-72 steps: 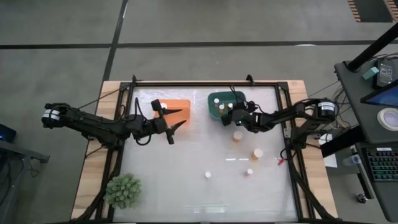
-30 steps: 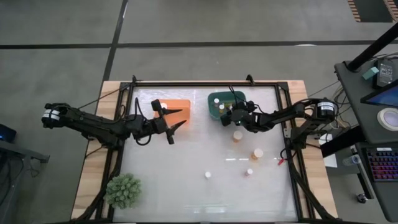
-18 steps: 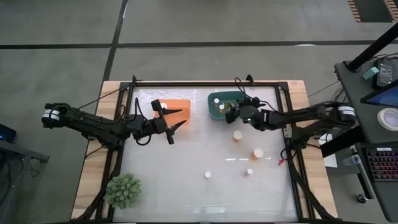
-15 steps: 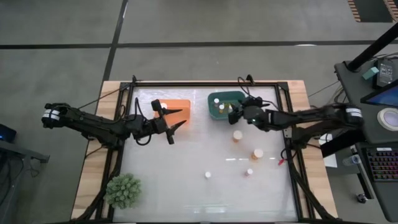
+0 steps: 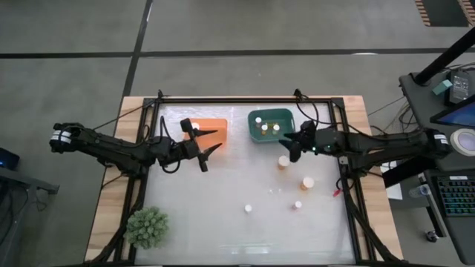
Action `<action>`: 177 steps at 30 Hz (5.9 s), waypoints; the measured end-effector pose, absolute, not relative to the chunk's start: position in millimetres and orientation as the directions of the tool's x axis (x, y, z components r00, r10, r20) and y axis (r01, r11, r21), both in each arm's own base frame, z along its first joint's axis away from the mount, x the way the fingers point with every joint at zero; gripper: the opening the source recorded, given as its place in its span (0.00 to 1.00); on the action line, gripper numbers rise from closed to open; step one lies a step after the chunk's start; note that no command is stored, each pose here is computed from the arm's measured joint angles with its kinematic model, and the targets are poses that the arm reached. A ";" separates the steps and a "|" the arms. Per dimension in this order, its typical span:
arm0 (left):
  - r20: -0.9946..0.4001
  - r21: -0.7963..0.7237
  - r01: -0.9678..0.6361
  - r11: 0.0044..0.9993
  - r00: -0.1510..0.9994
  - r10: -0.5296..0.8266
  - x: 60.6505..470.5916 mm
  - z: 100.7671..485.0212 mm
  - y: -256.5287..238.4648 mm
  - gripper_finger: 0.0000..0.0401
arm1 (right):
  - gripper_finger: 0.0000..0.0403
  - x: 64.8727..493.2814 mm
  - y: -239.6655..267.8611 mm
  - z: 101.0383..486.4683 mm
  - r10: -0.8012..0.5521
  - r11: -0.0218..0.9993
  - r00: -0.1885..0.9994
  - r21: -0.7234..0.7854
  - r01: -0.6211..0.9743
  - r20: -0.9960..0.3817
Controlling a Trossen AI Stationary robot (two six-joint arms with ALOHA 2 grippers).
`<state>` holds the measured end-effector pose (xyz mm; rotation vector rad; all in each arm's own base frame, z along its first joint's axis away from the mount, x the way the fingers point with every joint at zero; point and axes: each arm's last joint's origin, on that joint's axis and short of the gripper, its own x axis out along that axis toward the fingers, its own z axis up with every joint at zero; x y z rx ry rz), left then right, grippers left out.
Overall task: Pick and place medicine bottles into bin by pill shape (circle, oval)
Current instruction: Put the top large orange pill bottle into the orange bin
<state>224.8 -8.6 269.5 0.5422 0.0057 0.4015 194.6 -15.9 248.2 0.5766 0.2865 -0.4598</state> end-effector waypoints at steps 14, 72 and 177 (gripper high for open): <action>0.093 0.506 -0.366 0.781 0.923 0.373 224.9 268.4 -8.6 0.52 | 0.50 217.0 -10.5 263.9 -0.123 0.672 0.550 0.338 0.659 -0.826; 0.126 0.397 -0.392 0.830 0.919 0.374 224.3 271.7 -8.7 0.52 | 0.81 186.0 0.8 117.8 -0.160 0.975 0.717 0.002 0.220 -0.678; -0.100 0.068 -0.253 0.965 0.961 0.259 308.0 190.3 -16.7 0.72 | 0.39 338.1 -11.9 205.5 -0.118 0.991 0.809 -0.113 0.064 -0.576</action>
